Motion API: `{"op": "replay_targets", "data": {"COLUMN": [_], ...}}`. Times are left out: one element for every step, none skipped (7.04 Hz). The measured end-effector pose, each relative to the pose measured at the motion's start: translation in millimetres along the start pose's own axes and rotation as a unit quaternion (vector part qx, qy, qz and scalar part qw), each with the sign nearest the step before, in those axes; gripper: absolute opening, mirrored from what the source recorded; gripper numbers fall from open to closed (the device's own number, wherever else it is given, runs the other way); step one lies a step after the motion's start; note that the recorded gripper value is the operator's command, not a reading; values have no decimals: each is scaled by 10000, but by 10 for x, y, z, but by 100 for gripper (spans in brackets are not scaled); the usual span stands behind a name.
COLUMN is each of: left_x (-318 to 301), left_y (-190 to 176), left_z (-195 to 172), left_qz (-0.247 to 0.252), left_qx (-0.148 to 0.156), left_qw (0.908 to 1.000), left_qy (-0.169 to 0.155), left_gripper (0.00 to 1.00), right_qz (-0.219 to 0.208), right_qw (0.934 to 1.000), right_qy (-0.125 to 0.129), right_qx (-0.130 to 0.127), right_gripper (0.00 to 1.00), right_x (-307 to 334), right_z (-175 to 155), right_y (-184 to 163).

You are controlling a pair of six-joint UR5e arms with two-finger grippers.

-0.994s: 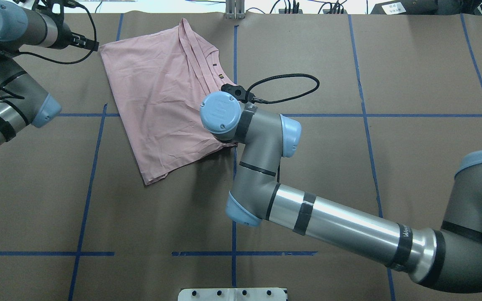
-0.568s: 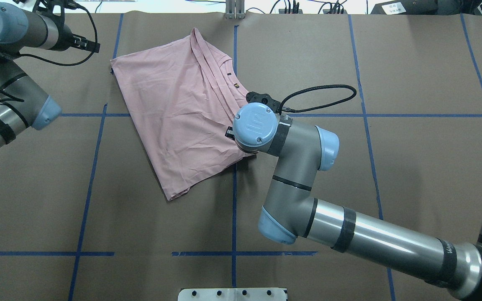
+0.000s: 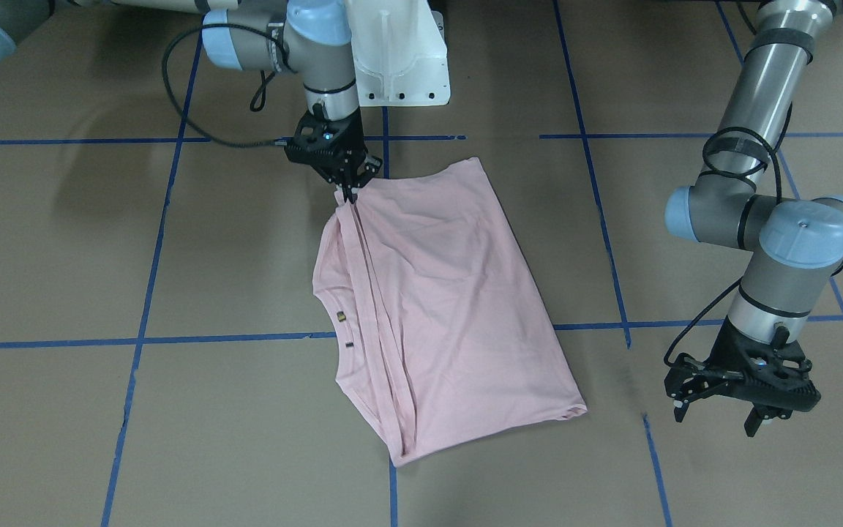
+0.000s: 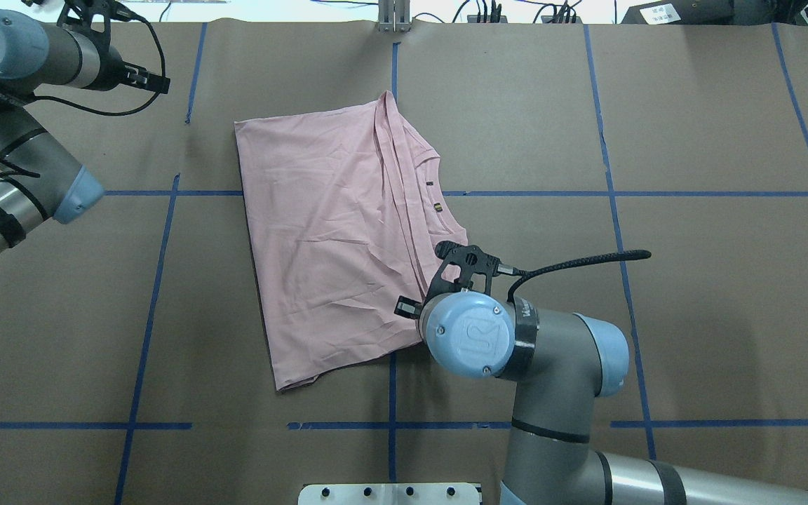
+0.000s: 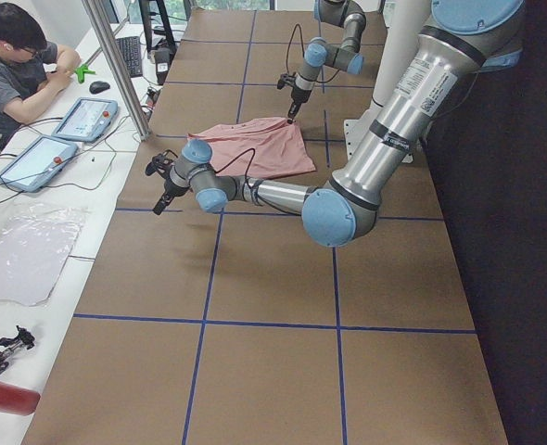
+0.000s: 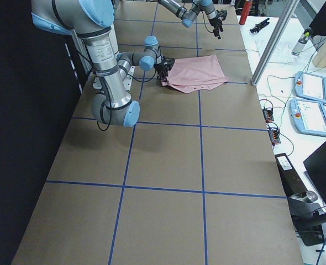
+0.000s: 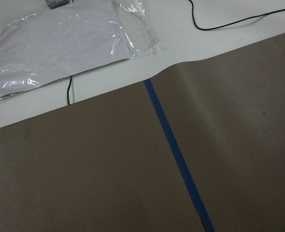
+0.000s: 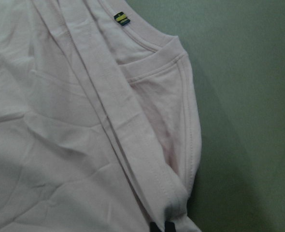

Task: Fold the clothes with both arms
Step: 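Drag the shirt's folded edge toward the robot with the right gripper, then move the left gripper down to the shirt's corner nearest the robot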

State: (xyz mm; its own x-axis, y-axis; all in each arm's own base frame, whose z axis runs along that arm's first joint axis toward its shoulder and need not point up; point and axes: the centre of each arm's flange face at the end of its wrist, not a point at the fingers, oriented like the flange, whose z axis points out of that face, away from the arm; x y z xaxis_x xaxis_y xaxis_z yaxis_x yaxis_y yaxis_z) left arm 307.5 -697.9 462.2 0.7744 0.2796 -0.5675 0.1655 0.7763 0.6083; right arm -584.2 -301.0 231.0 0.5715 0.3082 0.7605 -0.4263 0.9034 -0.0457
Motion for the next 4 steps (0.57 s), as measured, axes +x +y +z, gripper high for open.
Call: {"op": "replay_targets", "data": {"left_x": [4,41,134,295], "left_y": [-5,-34,-80,-123], "left_z": [-5,-38,-114,-224], "left_qz": [1,-16,-141,-397], "left_qx": [5,33,-5,-159], "left_qw": [10000,10000,9997,9981], "left_qy": [2,39,197,445], "left_gripper": [100,100,100,100], "right_qz": [-31,-48,-39,-18], "right_qw": [10000,10000,9999,9998], "right_qy": [-20,-42,-105,-186], "right_qx": [28,34,19,2], "right_gripper": [0,0,0,0], "right_x": [61,162,253,346], "right_z": [-71,-131,-234,-363], "right_y": [265,424,474,449]}}
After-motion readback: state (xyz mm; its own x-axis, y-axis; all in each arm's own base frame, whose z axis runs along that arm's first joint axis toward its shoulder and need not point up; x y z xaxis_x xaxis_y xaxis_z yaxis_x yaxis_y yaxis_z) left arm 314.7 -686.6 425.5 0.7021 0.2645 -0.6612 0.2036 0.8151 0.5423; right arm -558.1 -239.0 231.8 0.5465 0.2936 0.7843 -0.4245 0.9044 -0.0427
